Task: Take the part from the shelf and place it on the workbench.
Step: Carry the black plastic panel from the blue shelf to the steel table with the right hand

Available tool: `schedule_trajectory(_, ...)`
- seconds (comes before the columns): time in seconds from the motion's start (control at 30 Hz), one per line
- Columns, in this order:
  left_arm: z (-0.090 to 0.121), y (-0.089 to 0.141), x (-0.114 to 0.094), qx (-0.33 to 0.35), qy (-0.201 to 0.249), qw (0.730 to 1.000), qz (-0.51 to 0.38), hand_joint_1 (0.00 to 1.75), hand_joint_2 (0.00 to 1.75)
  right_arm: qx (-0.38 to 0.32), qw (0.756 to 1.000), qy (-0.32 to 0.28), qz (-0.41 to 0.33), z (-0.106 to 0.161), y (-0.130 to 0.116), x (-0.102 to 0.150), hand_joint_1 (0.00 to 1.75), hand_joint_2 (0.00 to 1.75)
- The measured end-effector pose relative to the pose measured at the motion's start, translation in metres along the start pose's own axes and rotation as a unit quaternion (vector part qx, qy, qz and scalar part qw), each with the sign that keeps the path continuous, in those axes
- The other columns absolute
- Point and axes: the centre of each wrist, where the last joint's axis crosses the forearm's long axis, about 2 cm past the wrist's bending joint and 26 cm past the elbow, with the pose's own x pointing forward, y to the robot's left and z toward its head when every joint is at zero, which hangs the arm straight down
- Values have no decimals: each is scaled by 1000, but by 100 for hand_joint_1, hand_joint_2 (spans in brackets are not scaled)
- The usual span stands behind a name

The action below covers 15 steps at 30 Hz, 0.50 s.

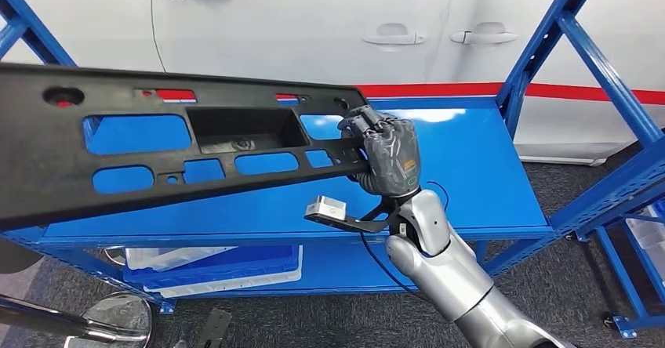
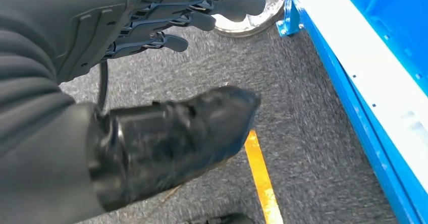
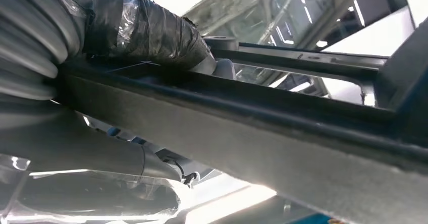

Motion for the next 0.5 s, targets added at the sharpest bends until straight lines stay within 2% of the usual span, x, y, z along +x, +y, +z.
schedule_trajectory(0.17,4,-2,-7,-18,11,1000,14,0,175,-24,993,31,-115,1,-19,13,175,175)
schedule_trajectory(0.33,5,-3,-9,-28,14,999,18,0,175,-27,981,4,-191,1,-33,30,175,175)
schedule_trajectory(0.5,6,-2,-12,-30,21,999,21,0,175,-21,971,-17,-238,7,-40,42,175,175)
